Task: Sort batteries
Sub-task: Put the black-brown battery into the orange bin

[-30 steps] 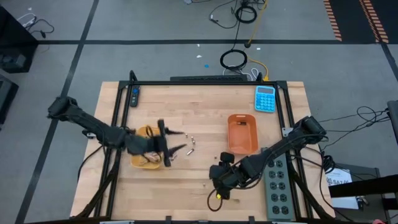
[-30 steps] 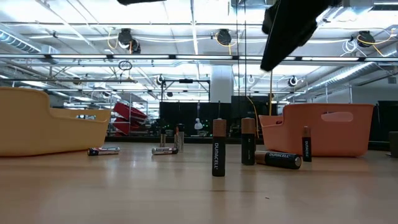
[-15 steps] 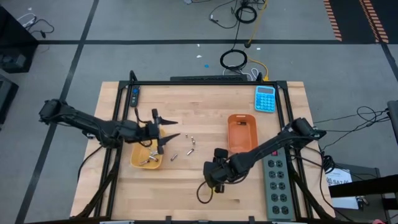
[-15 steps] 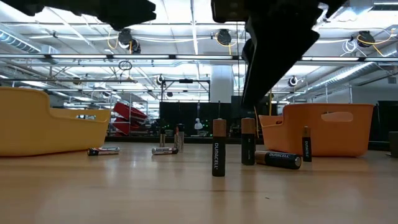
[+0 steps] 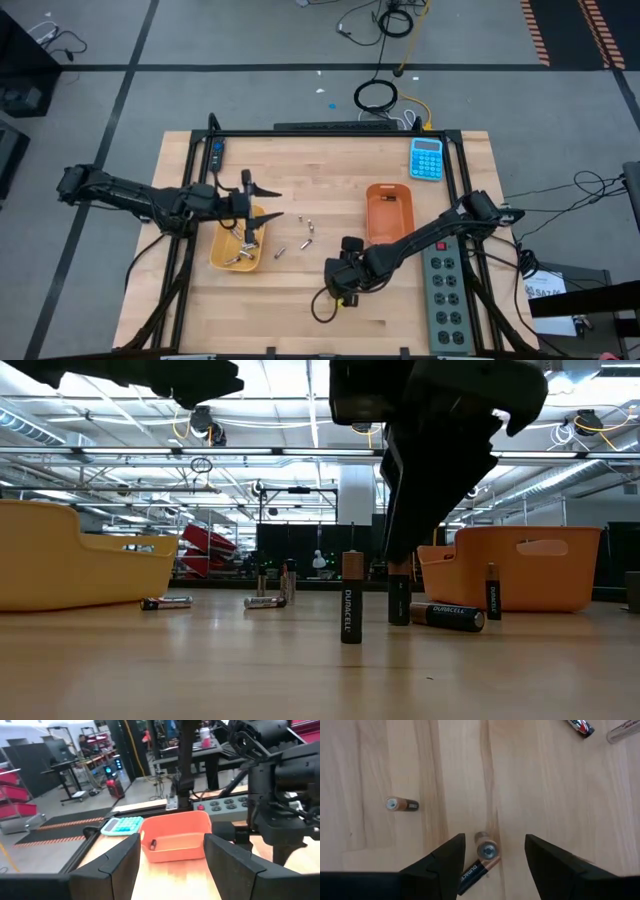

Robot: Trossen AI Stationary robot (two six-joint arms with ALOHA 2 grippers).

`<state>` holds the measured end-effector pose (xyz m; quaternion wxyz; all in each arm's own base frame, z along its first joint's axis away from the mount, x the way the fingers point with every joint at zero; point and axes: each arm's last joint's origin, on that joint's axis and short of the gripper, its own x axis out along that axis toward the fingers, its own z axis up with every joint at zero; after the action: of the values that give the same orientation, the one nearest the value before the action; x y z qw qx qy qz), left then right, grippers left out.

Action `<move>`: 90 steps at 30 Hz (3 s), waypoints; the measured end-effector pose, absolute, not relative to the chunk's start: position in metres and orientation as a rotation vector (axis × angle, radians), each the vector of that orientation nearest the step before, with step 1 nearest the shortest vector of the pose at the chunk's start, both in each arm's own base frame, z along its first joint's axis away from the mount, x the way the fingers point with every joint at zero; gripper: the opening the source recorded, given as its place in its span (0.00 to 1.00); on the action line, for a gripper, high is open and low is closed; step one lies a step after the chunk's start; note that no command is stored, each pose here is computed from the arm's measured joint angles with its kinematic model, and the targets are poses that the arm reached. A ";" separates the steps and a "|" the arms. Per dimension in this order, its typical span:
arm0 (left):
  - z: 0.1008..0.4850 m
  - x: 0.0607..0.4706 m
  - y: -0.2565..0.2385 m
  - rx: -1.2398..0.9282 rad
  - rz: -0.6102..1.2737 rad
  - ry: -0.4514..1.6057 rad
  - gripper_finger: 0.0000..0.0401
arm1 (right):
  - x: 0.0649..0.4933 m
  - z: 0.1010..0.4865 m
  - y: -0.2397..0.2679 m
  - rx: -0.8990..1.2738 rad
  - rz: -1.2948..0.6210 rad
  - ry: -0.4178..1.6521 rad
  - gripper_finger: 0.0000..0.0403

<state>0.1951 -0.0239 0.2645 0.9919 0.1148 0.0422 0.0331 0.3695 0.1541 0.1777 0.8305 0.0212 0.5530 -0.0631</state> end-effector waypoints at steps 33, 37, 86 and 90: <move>0.261 0.182 -0.027 0.187 -0.200 0.149 0.57 | 0.366 0.161 0.153 0.126 -0.142 1.155 0.38; 0.261 0.182 -0.027 0.186 -0.198 0.149 0.57 | 0.364 0.152 0.151 0.144 -0.136 1.153 0.36; 0.304 0.180 0.029 0.637 0.502 -0.132 0.57 | 0.329 0.205 -0.009 -0.151 -0.082 0.529 0.07; 0.305 0.178 0.038 0.654 0.557 -0.126 0.57 | 0.299 0.211 -0.005 -0.153 -0.165 0.462 0.07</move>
<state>0.1778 0.0384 0.3051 0.9072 0.3170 -0.0611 0.2697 0.2994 -0.0046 0.2107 0.9672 -0.0758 0.2283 -0.0815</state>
